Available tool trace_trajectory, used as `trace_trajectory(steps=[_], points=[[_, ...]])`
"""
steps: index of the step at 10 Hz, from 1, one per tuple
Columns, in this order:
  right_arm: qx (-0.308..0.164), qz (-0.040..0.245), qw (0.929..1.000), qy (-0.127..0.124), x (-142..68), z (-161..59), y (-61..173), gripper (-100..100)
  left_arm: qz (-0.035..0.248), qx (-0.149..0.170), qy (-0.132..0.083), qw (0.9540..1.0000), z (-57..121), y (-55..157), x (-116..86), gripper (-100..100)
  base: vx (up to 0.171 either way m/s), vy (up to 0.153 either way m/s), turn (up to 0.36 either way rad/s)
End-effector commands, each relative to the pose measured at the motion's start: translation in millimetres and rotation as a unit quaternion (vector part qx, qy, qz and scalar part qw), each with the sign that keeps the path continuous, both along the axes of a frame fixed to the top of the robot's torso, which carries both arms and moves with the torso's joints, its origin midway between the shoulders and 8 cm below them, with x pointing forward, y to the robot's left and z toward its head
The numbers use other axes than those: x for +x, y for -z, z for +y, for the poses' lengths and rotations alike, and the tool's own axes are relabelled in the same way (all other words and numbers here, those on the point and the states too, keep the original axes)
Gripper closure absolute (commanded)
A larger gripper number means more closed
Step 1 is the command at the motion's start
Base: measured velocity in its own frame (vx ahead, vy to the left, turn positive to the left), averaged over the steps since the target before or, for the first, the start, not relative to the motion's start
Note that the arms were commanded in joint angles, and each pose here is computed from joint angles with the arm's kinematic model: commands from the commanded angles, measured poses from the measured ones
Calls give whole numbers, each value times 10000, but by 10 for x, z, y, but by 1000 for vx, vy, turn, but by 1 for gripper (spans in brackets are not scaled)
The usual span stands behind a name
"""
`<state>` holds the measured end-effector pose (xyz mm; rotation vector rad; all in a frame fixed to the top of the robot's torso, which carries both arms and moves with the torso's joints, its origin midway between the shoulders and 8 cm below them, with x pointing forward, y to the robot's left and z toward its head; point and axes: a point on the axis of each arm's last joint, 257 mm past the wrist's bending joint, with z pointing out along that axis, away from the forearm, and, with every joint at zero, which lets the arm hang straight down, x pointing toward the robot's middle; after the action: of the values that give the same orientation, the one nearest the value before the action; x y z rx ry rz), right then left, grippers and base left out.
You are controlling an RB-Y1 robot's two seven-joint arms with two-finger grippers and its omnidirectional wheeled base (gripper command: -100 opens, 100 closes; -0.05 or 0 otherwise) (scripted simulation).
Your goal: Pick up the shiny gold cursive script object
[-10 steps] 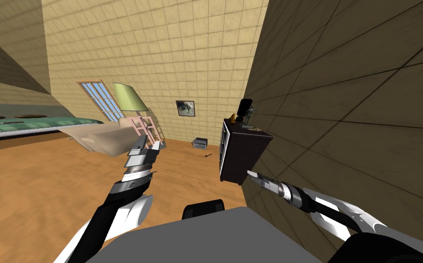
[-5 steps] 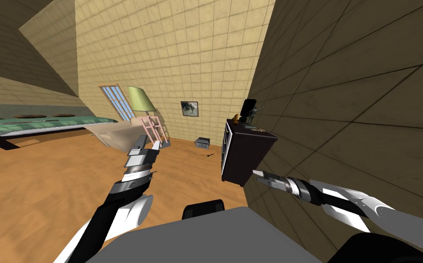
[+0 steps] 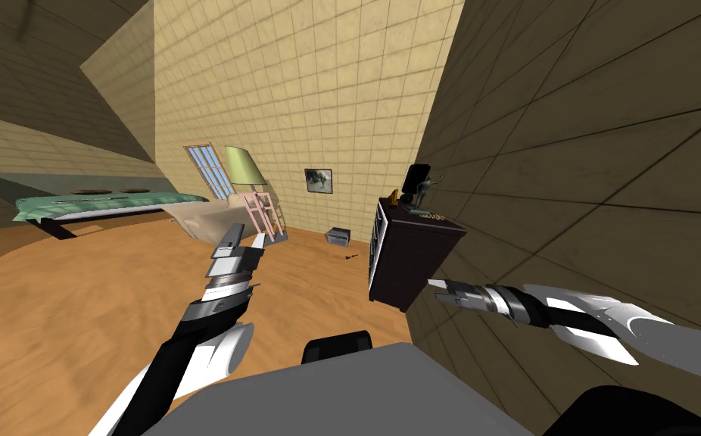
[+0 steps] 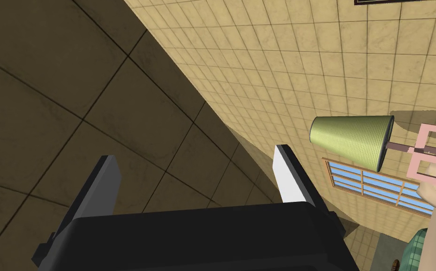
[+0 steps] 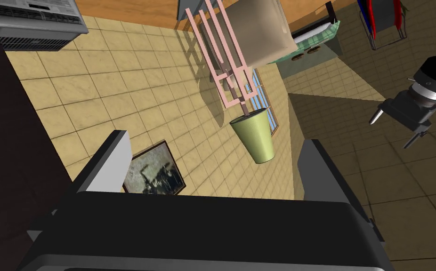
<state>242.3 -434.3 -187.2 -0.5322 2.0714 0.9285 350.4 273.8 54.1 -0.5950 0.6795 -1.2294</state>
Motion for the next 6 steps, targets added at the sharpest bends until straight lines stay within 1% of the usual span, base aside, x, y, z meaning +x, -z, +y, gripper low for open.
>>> trace_trajectory(steps=[1,2,3,4,5,6], points=[[-369,24,9992,-169,-5,-177,-64,-100,0,0,0,10000,0,0,0,0,-22,-12,162],[-558,50,9982,-194,23,-268,-106,-100,-1,0,1,10000,0,0,0,0,-22,-20,108],[-601,59,9979,-221,31,-277,-123,-100,0,0,0,10000,0,0,0,0,-8,-13,1],[-894,77,9953,-363,15,-426,-193,-100,0,0,0,10000,0,0,0,0,-11,-20,160],[-1070,93,9936,-357,43,-523,-236,-100,0,0,1,10000,0,0,0,0,-13,-29,119],[-1131,105,9927,-394,56,-535,-263,-100,0,0,0,10000,0,0,0,0,-5,-17,3]])
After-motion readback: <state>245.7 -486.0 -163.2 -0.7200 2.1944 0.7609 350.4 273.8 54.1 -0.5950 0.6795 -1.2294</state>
